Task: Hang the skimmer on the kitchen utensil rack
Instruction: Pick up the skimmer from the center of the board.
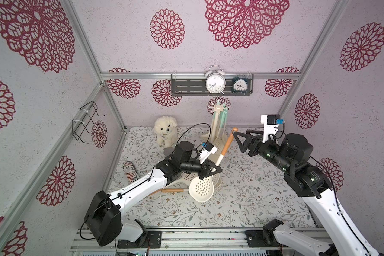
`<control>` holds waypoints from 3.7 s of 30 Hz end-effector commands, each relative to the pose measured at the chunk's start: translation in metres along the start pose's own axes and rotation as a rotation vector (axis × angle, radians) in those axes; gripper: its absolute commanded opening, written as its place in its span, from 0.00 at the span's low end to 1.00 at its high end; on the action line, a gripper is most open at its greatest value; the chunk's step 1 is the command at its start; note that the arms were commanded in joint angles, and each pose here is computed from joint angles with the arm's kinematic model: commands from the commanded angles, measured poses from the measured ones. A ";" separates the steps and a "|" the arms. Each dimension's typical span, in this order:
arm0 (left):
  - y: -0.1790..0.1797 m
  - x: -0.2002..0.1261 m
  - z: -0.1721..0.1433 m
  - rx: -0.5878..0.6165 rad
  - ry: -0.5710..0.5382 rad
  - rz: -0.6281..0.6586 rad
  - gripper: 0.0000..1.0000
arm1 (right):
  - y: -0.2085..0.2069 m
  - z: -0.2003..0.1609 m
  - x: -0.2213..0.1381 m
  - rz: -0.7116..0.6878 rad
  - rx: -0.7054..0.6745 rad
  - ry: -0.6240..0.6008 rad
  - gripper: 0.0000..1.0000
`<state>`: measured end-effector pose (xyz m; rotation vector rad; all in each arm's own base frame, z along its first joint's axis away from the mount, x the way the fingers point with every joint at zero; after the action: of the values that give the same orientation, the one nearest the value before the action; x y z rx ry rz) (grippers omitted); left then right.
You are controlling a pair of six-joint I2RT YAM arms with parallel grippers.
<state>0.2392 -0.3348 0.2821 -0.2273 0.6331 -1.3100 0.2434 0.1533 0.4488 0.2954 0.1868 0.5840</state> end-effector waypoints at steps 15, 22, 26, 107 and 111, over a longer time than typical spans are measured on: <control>-0.002 -0.020 0.037 0.017 -0.211 0.383 0.00 | 0.048 -0.019 0.042 0.488 0.202 -0.145 0.72; -0.010 -0.012 0.037 0.033 -0.201 0.368 0.00 | 0.037 -0.029 0.064 0.406 0.224 -0.089 0.58; -0.012 -0.012 0.034 0.036 -0.191 0.378 0.00 | 0.033 -0.018 0.074 0.348 0.212 -0.086 0.51; -0.006 -0.044 0.058 -0.065 -0.321 0.455 0.00 | 0.079 -0.044 0.100 0.246 -0.145 -0.154 0.25; -0.006 -0.047 0.056 -0.063 -0.327 0.466 0.00 | 0.078 -0.046 0.096 0.249 -0.133 -0.148 0.04</control>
<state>0.2639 -0.2987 0.3266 -0.2884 0.4636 -0.7475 0.2724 0.2882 0.3989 0.2358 0.0483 0.8300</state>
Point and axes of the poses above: each gripper's point midway between its finger pads, its own x axis out along the fingers, its own y axis along the line the jaws close on, z = x × y, the point moved 3 cm from there along -x, back along the fingers, and after that the axes turned 3 degrees about -x, right-handed, at the moved point
